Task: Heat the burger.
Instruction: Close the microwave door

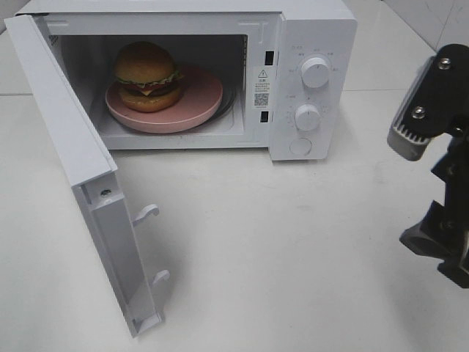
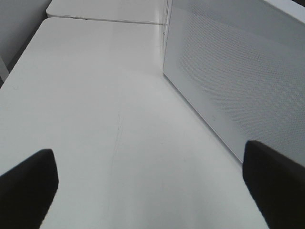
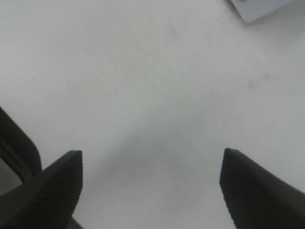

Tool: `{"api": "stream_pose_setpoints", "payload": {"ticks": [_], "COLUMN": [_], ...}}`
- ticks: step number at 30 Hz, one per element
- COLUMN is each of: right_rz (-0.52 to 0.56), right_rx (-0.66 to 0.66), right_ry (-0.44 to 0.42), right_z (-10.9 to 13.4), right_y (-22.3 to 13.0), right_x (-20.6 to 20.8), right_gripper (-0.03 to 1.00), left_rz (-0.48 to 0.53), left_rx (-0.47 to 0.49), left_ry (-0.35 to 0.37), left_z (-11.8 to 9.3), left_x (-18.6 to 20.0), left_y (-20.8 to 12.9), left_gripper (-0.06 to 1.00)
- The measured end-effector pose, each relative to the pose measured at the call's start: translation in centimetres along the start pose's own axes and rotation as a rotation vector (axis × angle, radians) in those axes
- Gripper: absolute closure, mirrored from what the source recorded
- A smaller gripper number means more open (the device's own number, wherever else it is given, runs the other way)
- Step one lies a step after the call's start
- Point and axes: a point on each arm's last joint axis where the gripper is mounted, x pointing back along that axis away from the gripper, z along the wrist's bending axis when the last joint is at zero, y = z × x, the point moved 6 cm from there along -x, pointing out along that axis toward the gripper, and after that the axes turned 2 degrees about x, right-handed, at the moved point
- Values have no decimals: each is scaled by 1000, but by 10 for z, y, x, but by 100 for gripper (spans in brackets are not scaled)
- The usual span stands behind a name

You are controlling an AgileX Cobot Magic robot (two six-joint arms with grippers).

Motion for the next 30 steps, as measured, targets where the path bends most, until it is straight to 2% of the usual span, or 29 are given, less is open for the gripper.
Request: {"api": "stream_pose_setpoints", "payload": {"ticks": [2, 7, 12, 15, 16, 18, 19, 20, 21, 23, 24, 29, 30], "right_rz": [71, 174, 200, 148, 85, 47, -20, -20, -82, -111, -161, -227, -251], "right_rx": [-86, -201, -245, -270, -291, -303, -322, -322, -333, -338, -355, -418, -458], "right_ry": [3, 15, 47, 62, 71, 78, 86, 86, 79, 74, 65, 17, -19], "right_z": [1, 5, 11, 13, 15, 16, 18, 18, 17, 17, 16, 12, 10], "right_y": [-14, -38, -51, -54, -56, -58, -61, -61, -66, -68, -73, -83, -91], "right_x": [6, 20, 33, 45, 56, 62, 74, 74, 84, 89, 96, 108, 111], "right_gripper": [20, 20, 20, 20, 20, 20, 20, 20, 20, 20, 20, 20, 20], "left_rz": [0, 0, 0, 0, 0, 0, 0, 0, 0, 0, 0, 0, 0], "left_rx": [0, 0, 0, 0, 0, 0, 0, 0, 0, 0, 0, 0, 0], "left_ry": [0, 0, 0, 0, 0, 0, 0, 0, 0, 0, 0, 0, 0], "left_z": [0, 0, 0, 0, 0, 0, 0, 0, 0, 0, 0, 0, 0], "left_x": [0, 0, 0, 0, 0, 0, 0, 0, 0, 0, 0, 0, 0], "left_y": [0, 0, 0, 0, 0, 0, 0, 0, 0, 0, 0, 0, 0], "left_gripper": [-5, -5, -5, -5, -5, -5, -5, -5, -5, -5, -5, -5, -5]}}
